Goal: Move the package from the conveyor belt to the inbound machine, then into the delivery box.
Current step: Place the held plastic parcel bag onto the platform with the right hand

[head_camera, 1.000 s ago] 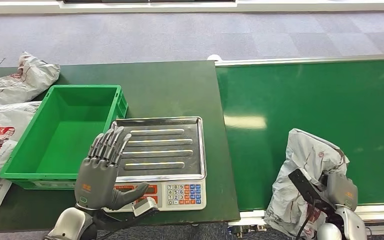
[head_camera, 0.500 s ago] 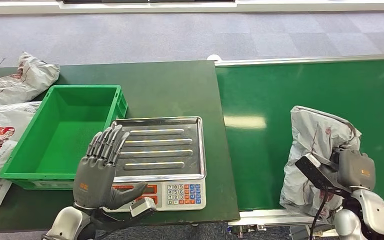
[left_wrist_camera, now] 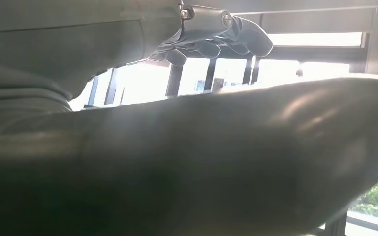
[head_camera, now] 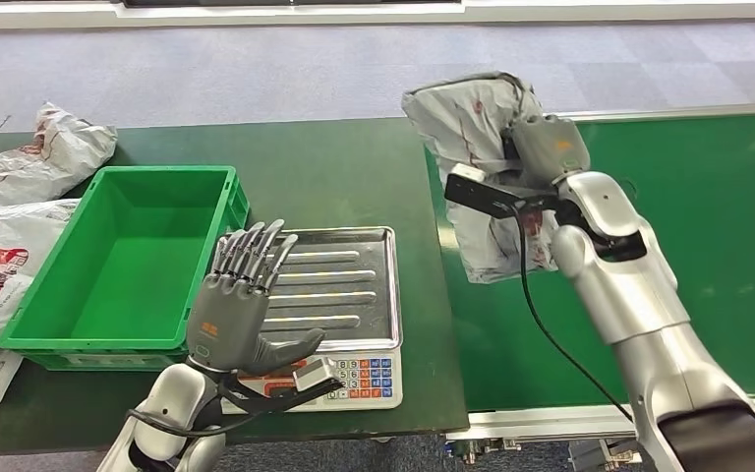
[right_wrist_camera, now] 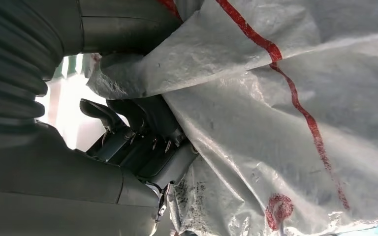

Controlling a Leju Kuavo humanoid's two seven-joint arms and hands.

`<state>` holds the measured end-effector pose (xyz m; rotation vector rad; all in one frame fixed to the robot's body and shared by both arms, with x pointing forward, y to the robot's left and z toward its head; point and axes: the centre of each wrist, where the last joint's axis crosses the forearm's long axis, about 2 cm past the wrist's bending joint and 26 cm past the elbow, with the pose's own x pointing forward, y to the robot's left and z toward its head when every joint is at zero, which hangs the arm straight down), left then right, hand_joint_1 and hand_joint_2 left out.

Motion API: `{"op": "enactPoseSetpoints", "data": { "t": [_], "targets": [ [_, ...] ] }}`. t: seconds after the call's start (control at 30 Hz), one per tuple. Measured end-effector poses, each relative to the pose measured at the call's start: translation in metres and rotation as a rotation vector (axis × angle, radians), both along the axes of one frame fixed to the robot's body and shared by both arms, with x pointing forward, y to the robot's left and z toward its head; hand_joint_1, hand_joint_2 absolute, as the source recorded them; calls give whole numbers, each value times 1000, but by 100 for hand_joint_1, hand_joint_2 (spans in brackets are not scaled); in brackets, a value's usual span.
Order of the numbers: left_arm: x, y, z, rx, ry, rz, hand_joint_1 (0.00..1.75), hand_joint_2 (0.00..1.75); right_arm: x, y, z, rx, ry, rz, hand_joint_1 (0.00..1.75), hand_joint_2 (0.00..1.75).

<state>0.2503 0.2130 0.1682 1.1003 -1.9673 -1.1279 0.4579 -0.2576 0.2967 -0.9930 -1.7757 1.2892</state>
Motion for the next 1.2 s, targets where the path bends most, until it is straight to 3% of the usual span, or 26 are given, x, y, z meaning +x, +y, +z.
{"op": "enactPoseSetpoints", "data": {
  "t": [0.2,0.37,0.73,1.0,1.2],
  "targets": [
    [2,-2,-5,-24,14,-3,0,0,18,70,79,3,-1,167,175,175],
    [2,-6,-5,-41,14,-5,0,0,13,110,98,164,92,326,175,175],
    [10,-8,-8,1,-3,16,0,0,-1,146,43,410,407,586,175,175],
    [11,-7,-8,20,-9,33,0,0,-2,145,23,495,532,595,175,175],
    [11,1,-9,32,-19,35,0,0,2,113,-30,590,642,522,175,175]
  ]
}}
